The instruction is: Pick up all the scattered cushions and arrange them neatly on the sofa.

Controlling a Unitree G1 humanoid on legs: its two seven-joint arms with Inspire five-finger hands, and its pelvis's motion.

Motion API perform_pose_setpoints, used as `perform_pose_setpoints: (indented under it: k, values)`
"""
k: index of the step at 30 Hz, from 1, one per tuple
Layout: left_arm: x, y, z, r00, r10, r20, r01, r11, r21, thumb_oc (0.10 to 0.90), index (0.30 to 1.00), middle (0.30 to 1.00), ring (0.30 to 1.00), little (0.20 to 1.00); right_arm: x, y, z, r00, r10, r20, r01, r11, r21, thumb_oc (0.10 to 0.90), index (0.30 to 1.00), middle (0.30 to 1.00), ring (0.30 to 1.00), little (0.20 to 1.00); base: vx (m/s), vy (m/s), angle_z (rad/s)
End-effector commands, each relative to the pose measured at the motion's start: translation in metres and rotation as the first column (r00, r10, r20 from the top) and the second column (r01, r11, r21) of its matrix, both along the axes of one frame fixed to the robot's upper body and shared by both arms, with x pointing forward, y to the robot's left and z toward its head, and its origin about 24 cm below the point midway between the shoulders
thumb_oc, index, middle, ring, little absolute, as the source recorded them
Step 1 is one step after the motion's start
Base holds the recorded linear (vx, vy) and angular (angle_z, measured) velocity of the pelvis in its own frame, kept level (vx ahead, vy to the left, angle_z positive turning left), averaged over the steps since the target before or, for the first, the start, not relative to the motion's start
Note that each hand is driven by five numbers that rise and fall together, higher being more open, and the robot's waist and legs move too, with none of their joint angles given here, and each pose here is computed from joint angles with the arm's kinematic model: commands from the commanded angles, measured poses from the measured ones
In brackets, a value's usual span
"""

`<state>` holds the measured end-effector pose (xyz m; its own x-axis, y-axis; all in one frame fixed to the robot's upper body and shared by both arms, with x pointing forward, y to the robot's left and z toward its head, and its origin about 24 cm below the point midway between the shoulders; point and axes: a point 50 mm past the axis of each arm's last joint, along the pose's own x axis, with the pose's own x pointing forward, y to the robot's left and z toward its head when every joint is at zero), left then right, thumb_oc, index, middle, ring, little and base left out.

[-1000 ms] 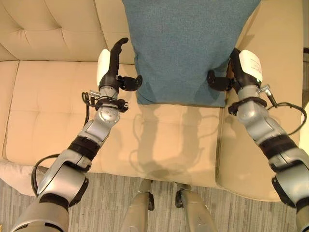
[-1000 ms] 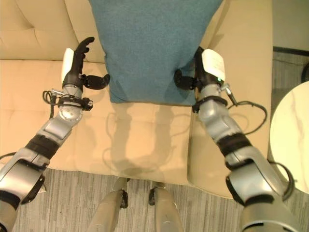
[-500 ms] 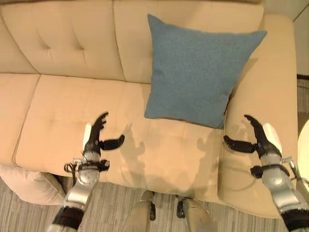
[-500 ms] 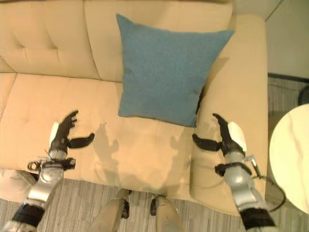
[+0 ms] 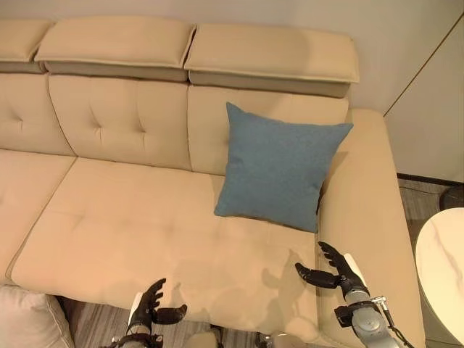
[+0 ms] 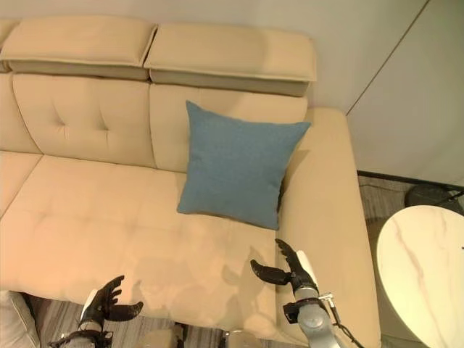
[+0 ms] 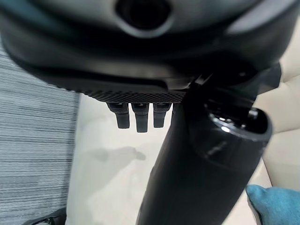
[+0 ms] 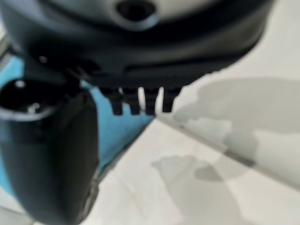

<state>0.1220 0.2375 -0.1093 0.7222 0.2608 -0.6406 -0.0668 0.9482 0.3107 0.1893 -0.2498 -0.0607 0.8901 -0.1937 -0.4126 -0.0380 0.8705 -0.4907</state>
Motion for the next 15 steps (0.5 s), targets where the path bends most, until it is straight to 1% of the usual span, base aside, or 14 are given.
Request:
perform_pose_setpoints:
  k: [1,3,5,7,8,10,12,14,15]
  values:
    - [0.021,0.015,0.014,0.996,-0.017,0.086,0.008,0.995,0.098,0.800,0.900,0.900,0.900,0.900,0.011,-0.004,0.013,0.994,-0.044,0.102,0.042,0.999,0.019,0.800,0.900,0.900,0.900,0.900,-0.19,-0.027,0.18]
    - [0.028,0.017,0.016,0.995,-0.017,0.094,0.006,0.993,0.122,0.800,0.900,0.900,0.900,0.900,0.005,0.000,0.004,0.994,-0.081,0.068,0.078,0.995,0.055,0.800,0.900,0.900,0.900,0.900,-0.39,-0.103,0.10]
    - [0.030,0.018,0.017,0.995,-0.010,0.099,-0.003,0.992,0.128,0.800,0.900,0.900,0.900,0.900,0.001,0.000,-0.002,0.994,-0.101,0.043,0.099,0.994,0.056,0.800,0.900,0.900,0.900,0.900,-0.33,-0.149,0.79]
    - [0.035,0.016,0.018,0.994,-0.012,0.110,-0.002,0.992,0.129,0.800,0.900,0.900,0.900,0.900,0.004,0.001,-0.004,0.995,-0.099,0.031,0.097,0.994,0.056,0.800,0.900,0.900,0.900,0.900,-0.24,-0.124,1.15]
    - [0.042,0.013,0.019,0.992,-0.006,0.127,-0.009,0.993,0.118,0.800,0.900,0.900,0.900,0.900,0.010,0.005,-0.004,0.995,-0.093,0.036,0.091,0.994,0.058,0.800,0.900,0.900,0.900,0.900,-0.34,-0.177,0.47]
    - [0.044,0.012,0.019,0.992,-0.002,0.130,-0.013,0.993,0.114,0.800,0.900,0.900,0.900,0.900,0.013,0.005,-0.002,0.995,-0.085,0.046,0.082,0.995,0.048,0.800,0.900,0.900,0.900,0.900,-0.30,-0.150,0.48]
    - [0.050,0.004,0.019,0.990,-0.006,0.139,-0.006,0.996,0.089,0.800,0.900,0.900,0.900,0.900,0.019,0.005,0.004,0.995,-0.063,0.073,0.061,0.998,0.027,0.800,0.900,0.900,0.900,0.900,-0.34,-0.118,0.47]
    - [0.055,-0.007,0.018,0.989,-0.020,0.146,0.010,0.998,0.068,0.800,0.900,0.900,0.900,0.900,0.025,0.002,0.008,0.996,-0.047,0.081,0.049,0.998,-0.024,0.800,0.900,0.900,0.900,0.900,-0.52,-0.063,0.25]
    - [0.055,-0.008,0.018,0.989,-0.029,0.148,0.018,0.997,0.069,0.800,0.900,0.900,0.900,0.900,0.024,0.001,0.006,0.996,-0.057,0.071,0.059,0.998,-0.024,0.800,0.900,0.900,0.900,0.900,-0.39,-0.008,0.39]
